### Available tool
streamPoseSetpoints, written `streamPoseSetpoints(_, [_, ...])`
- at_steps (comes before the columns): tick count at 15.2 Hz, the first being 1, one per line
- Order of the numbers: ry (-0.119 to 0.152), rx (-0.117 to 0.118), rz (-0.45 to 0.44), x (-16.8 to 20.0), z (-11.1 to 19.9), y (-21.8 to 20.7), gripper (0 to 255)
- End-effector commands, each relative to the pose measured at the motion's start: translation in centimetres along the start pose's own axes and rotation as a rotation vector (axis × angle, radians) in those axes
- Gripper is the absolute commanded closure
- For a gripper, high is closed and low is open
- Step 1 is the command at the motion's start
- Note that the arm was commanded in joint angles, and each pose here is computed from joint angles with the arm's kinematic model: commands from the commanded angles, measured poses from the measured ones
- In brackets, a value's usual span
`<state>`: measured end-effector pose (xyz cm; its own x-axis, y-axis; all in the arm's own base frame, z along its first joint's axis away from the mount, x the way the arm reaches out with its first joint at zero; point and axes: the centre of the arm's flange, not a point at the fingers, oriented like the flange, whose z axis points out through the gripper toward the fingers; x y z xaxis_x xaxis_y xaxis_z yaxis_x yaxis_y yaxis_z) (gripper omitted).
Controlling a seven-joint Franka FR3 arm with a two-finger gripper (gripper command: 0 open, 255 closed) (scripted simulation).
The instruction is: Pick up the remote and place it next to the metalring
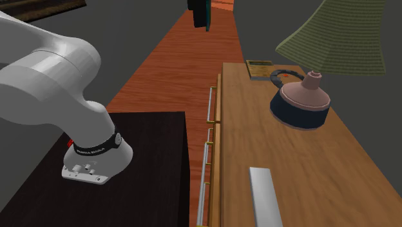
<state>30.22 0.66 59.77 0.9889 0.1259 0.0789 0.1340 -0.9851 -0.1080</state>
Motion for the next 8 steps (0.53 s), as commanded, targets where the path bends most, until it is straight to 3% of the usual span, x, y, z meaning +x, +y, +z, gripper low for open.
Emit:
streamPoseSetpoints(1, [0.0, 0.0, 0.0, 0.0, 0.0, 0.0, 0])
streamPoseSetpoints(8, [-0.031, -0.008, -0.246, 0.1, 6.3, 6.6, 0])
